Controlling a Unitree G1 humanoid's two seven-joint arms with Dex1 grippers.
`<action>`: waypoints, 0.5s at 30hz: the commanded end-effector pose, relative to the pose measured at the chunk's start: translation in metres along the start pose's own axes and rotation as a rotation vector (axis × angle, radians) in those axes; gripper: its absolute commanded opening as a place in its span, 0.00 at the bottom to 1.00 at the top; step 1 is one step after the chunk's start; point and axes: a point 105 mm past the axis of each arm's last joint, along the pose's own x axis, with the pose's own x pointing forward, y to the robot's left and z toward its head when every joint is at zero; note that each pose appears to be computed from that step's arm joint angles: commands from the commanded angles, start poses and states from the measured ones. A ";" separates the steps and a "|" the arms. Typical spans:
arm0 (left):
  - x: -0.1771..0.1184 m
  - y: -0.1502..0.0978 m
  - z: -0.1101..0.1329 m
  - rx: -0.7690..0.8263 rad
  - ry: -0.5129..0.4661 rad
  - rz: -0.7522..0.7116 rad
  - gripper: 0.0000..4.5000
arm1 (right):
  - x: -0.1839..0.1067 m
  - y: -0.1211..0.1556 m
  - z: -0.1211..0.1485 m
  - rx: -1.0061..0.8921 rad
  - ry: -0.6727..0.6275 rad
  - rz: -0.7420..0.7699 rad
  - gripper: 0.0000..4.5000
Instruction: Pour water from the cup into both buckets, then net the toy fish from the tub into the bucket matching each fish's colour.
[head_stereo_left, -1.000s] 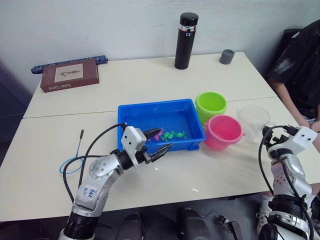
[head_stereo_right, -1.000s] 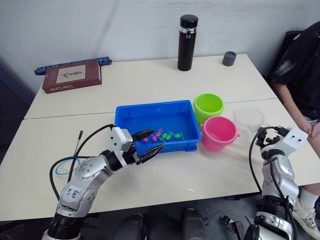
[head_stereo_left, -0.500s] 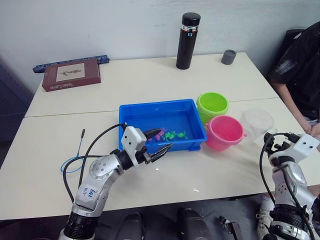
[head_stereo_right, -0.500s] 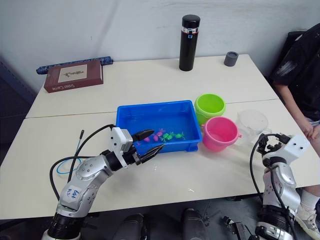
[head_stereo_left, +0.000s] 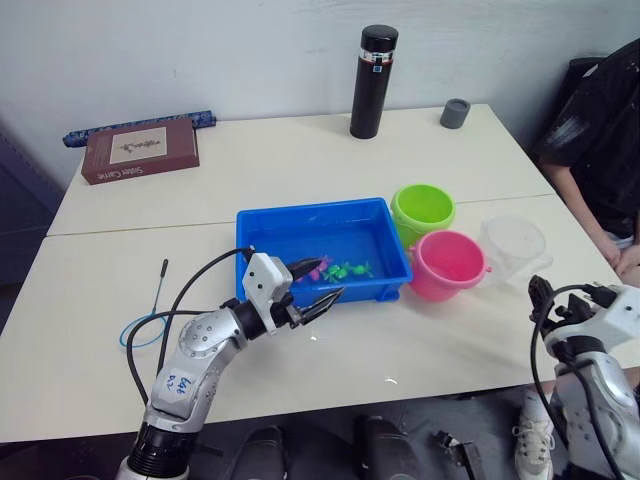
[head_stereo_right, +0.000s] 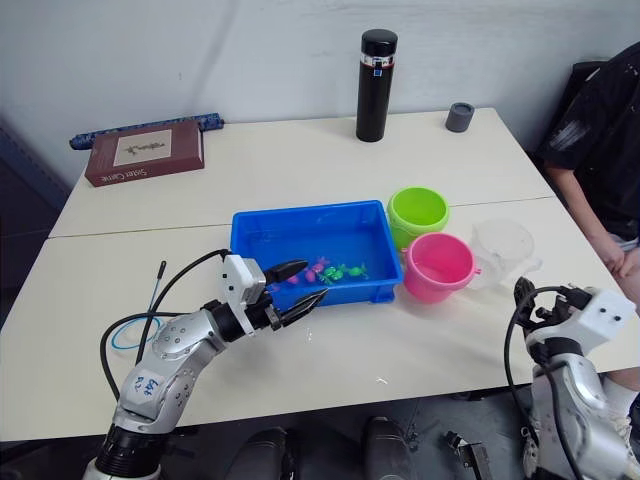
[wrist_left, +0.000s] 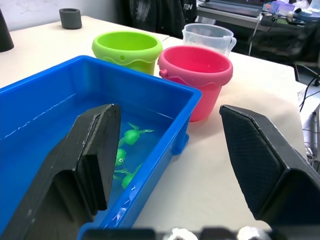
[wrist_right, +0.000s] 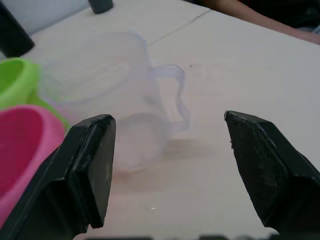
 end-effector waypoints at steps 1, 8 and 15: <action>-0.002 0.002 0.010 0.024 -0.034 0.003 0.77 | -0.018 0.043 0.034 -0.009 -0.048 0.213 0.82; -0.011 0.015 0.012 0.035 -0.048 0.112 0.77 | -0.025 0.116 0.079 -0.109 -0.051 0.599 0.82; -0.037 0.050 0.017 0.062 -0.058 0.367 0.77 | -0.011 0.186 0.057 -0.230 0.071 0.924 0.82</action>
